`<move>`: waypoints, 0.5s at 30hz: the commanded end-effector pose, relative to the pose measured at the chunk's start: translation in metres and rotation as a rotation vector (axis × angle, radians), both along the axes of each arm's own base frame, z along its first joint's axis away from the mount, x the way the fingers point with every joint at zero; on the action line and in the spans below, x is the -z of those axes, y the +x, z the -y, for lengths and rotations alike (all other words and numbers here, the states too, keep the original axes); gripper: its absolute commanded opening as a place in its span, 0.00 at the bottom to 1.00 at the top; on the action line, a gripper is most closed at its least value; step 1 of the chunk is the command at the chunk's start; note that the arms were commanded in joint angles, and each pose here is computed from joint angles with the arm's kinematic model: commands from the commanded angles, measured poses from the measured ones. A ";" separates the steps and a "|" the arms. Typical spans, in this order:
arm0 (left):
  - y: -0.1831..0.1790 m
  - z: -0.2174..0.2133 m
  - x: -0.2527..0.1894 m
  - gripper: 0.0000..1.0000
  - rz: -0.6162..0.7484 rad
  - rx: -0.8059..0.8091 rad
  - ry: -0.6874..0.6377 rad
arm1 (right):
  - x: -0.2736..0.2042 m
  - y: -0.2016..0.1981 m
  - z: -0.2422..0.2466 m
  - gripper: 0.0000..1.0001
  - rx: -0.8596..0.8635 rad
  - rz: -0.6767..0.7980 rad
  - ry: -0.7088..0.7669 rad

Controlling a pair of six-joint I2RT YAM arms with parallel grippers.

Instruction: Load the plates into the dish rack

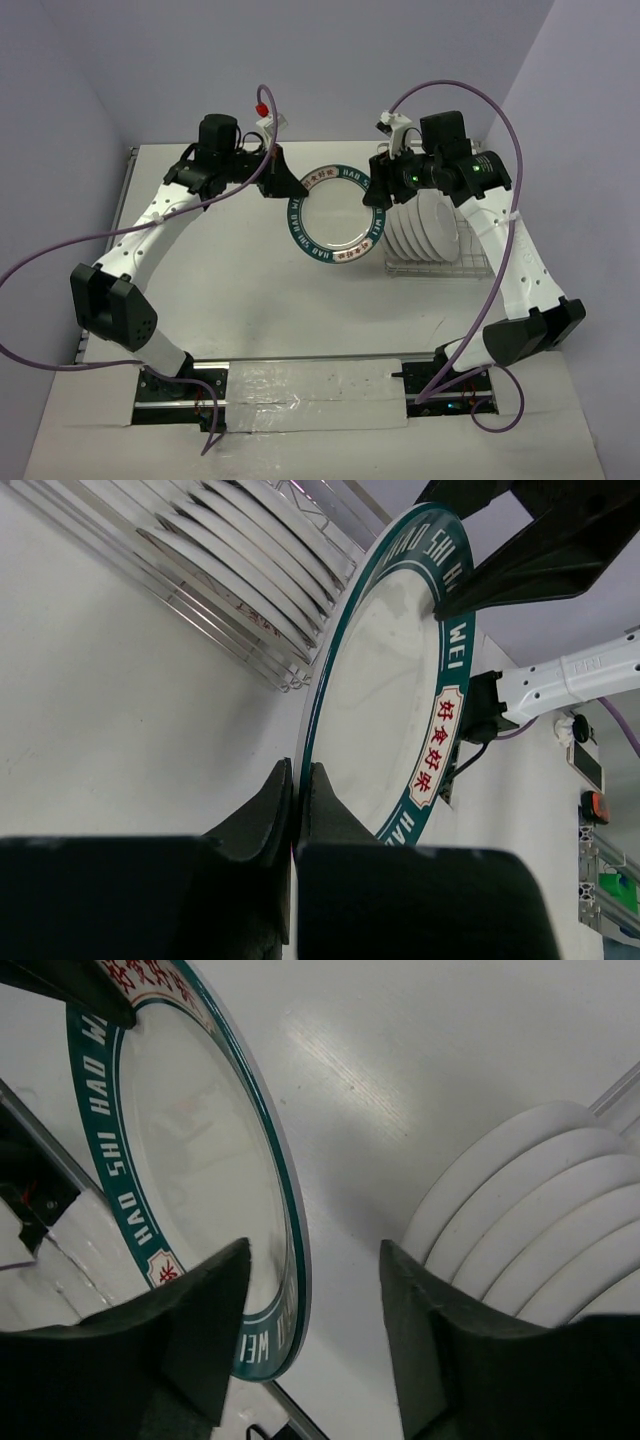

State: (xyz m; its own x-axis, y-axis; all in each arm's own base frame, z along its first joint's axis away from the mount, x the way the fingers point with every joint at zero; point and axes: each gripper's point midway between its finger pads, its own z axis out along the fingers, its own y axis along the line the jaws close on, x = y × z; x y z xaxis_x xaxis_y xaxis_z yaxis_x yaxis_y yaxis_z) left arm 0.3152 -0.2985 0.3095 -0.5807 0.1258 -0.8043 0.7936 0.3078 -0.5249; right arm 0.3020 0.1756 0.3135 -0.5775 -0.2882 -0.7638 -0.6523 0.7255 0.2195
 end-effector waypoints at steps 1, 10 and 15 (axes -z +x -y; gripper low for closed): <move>-0.016 0.006 -0.043 0.00 0.091 0.067 -0.068 | 0.003 -0.007 -0.010 0.58 -0.063 -0.032 0.014; -0.006 0.008 -0.043 0.09 0.093 0.018 -0.058 | -0.001 -0.014 -0.013 0.00 -0.085 -0.055 0.034; 0.016 -0.001 -0.044 0.99 0.093 -0.115 -0.001 | -0.026 -0.012 0.000 0.00 -0.007 0.044 0.048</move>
